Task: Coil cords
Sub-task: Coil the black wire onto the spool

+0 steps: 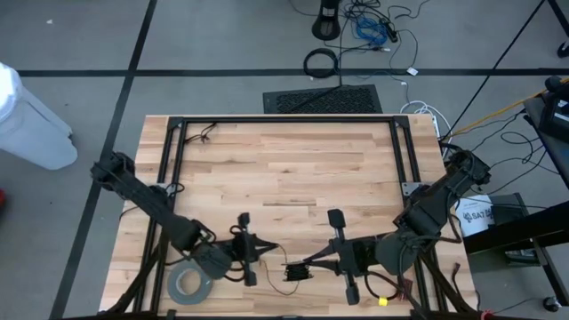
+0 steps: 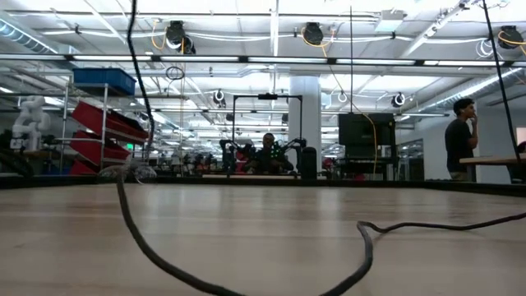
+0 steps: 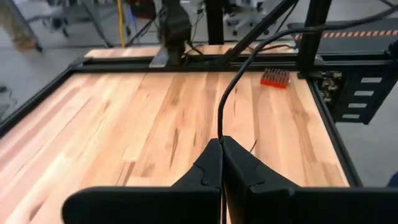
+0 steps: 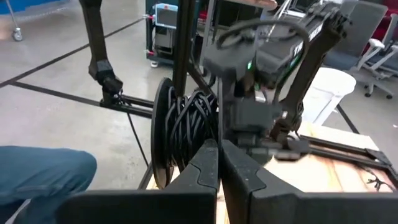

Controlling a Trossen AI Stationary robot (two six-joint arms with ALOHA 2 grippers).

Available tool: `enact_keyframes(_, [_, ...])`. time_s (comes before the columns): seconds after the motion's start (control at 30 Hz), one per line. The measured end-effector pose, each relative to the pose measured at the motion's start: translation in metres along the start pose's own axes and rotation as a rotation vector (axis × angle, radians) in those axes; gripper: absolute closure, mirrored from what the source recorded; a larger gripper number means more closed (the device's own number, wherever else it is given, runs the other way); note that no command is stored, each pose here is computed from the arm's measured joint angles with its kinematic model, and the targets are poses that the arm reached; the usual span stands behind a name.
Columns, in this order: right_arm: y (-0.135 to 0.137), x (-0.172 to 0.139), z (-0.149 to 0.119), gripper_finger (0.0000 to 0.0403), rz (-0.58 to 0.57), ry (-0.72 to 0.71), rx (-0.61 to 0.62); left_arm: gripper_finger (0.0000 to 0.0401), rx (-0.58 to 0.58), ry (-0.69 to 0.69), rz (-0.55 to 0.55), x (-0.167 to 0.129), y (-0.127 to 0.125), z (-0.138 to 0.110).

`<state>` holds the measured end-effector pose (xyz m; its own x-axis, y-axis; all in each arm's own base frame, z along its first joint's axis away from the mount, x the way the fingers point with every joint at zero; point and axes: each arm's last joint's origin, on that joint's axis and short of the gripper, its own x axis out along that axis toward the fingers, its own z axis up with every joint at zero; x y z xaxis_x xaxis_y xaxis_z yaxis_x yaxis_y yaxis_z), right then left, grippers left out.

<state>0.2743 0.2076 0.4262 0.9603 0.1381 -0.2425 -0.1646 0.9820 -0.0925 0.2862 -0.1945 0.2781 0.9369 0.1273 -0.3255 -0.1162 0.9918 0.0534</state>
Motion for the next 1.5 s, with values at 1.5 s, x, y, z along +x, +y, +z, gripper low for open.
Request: enact_keyframes(1.5, [0.006, 0.017, -0.037, 0.0403, -0.09, 0.257, 0.045, 0.04, -0.114, 0.016, 0.161, -0.069, 0.035, 0.018])
